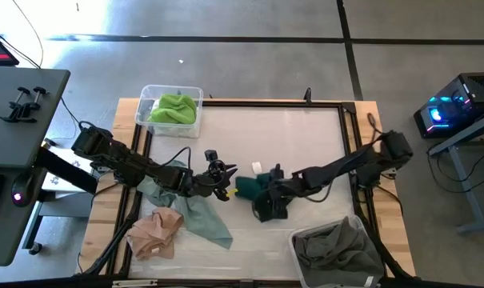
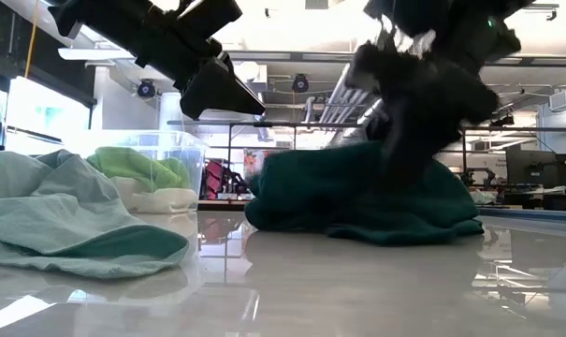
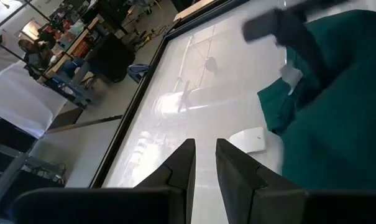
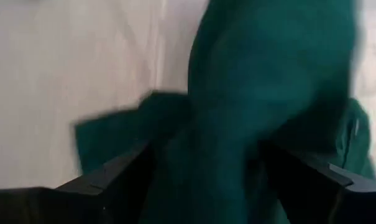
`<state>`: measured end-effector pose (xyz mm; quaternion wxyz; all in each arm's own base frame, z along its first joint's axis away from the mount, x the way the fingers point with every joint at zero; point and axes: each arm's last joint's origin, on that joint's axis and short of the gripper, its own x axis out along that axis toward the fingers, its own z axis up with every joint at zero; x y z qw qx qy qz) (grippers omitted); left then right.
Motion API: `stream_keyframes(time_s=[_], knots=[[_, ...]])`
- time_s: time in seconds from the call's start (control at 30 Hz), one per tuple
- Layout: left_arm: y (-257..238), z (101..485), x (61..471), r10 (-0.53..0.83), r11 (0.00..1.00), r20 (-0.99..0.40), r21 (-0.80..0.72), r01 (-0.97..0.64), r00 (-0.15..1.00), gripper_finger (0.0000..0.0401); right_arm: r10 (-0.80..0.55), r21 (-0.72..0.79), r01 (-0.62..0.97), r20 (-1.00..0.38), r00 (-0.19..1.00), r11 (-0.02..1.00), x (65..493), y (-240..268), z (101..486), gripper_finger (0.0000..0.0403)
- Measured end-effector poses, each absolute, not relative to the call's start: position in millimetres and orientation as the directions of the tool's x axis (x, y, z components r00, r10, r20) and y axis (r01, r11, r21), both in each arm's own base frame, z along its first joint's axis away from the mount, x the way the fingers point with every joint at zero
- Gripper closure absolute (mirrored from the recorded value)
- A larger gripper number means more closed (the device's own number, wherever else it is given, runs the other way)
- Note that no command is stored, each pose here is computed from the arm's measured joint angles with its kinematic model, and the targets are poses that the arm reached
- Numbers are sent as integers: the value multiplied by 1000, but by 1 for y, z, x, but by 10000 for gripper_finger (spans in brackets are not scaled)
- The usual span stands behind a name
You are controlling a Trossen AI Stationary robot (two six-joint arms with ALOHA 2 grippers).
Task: Sort towels by color in basket
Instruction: Put the dark green towel into the bottom transparent bin
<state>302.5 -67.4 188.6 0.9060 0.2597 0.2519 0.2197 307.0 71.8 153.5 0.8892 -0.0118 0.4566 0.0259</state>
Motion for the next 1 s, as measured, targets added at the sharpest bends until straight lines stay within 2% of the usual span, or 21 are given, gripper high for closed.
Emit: stream_keyframes(time_s=[0.13,0.27,0.4,0.5,0.67,0.73,0.87,1.0], knots=[[-67,188,302,529,769,-344,582,-266,776,351,-36,-58,-28,-858,513,998,308,69,133,106],[-67,188,302,529,768,-344,582,-266,776,351,-97,-108,5,-868,487,994,310,68,122,138],[-67,188,302,529,768,-345,582,-265,775,351,-196,-188,65,-862,467,980,309,66,117,203],[-67,187,302,530,768,-352,585,-261,771,351,-262,-251,88,-844,468,964,306,68,117,267],[-67,186,301,532,766,-365,593,-250,764,351,-455,-419,179,-821,345,890,283,70,121,379],[-67,186,301,532,765,-366,594,-249,764,351,-481,-434,208,-814,326,876,272,75,129,390],[-67,186,301,532,766,-365,593,-249,764,351,-457,-367,287,-804,380,885,254,91,169,370],[-67,186,301,531,766,-362,591,-252,766,351,-444,-311,329,-744,499,892,236,113,230,383]])
